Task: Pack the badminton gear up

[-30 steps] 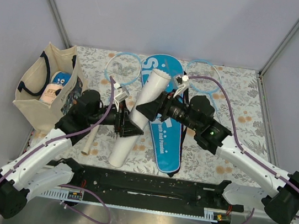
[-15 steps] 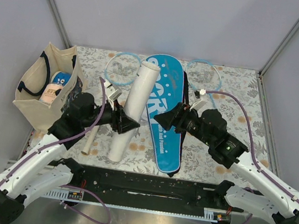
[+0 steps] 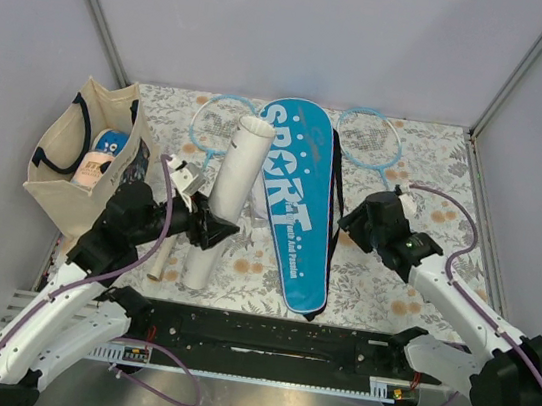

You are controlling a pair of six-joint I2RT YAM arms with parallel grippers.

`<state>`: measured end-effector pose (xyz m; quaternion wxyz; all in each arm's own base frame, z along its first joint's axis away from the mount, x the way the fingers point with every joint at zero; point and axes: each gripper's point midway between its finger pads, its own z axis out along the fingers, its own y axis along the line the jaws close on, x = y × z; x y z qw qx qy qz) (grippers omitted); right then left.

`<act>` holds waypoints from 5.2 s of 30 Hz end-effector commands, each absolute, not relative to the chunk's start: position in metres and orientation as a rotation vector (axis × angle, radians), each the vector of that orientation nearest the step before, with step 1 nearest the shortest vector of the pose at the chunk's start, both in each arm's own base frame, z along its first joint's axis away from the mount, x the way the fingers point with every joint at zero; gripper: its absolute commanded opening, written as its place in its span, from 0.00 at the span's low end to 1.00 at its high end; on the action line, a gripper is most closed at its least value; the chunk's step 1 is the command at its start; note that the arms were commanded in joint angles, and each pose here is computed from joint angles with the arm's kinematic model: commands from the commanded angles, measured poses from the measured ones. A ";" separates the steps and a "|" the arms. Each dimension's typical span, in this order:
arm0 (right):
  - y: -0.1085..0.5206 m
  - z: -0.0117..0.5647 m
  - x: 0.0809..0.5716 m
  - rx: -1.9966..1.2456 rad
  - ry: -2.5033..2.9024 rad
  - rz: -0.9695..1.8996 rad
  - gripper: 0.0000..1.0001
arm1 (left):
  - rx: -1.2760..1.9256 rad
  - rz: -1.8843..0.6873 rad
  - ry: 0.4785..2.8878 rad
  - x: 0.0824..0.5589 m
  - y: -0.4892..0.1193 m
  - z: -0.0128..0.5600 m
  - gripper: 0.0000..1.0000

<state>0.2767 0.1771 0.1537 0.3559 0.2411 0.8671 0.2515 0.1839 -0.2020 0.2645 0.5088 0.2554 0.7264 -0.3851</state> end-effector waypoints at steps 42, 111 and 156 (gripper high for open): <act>0.064 0.020 0.287 1.457 2.375 -0.141 0.08 | 0.716 -0.909 1.614 0.168 -0.199 0.270 0.51; 0.227 0.344 0.209 -0.319 2.134 1.173 0.00 | 1.299 -0.399 1.418 0.218 -0.199 0.225 0.51; 0.245 0.316 0.214 -0.394 2.231 0.995 0.00 | 1.328 -0.395 1.457 0.223 -0.203 0.216 0.51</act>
